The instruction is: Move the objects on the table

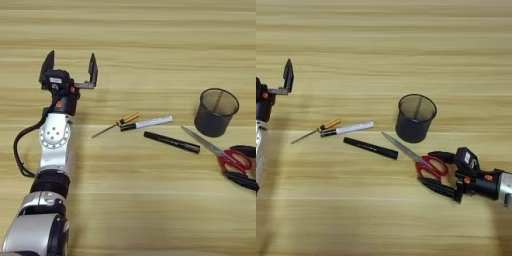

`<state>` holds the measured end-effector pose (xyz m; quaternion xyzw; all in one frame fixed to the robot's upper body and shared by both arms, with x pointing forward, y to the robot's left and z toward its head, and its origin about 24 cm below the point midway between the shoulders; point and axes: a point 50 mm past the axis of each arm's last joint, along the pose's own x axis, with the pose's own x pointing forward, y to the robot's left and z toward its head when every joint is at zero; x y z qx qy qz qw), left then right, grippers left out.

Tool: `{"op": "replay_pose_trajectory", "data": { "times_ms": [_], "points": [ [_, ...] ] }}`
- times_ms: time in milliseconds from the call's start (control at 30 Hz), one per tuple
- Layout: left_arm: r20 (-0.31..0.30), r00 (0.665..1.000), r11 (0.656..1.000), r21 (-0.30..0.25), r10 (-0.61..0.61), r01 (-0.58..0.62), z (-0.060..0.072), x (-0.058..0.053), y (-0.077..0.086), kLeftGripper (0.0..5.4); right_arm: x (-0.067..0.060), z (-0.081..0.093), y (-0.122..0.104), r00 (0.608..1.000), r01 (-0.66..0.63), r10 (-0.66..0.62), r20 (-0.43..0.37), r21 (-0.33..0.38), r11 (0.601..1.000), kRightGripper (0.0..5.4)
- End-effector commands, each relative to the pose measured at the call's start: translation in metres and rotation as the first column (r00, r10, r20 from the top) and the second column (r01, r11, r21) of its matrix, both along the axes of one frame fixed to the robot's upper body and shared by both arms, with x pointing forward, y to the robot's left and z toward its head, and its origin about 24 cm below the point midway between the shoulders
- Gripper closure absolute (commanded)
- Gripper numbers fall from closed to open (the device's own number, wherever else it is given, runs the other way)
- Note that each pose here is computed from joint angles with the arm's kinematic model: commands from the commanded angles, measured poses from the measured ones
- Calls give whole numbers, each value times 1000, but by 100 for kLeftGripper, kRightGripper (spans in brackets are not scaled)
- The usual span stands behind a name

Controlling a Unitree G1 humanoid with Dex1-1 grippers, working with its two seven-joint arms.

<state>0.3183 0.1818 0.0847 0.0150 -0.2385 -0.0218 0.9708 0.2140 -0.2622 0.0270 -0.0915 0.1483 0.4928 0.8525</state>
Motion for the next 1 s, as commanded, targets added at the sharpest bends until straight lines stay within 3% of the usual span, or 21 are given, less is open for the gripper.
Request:
{"op": "replay_pose_trajectory", "data": {
  "times_ms": [33, 533, 633, 1000],
  "points": [
    [19, 1000, 1000, 13, -8, 8, 5, 3, -2, 0, 5, 2, 1, 1000, -4, 4, 23, -15, 1000, 152],
    [19, 1000, 1000, 15, -9, 8, 6, 4, -2, 0, 6, -5, 2, 1000, -4, 4, 6, -28, 1000, 152],
    [20, 1000, 1000, 15, -8, 8, 6, 4, -3, 0, 6, -4, 3, 1000, -5, 6, 10, -27, 1000, 99],
    [21, 1000, 1000, 14, -8, 8, 6, 3, -2, 0, 9, 9, 5, 998, -12, 11, 69, 11, 1000, 2]
  ]
}}
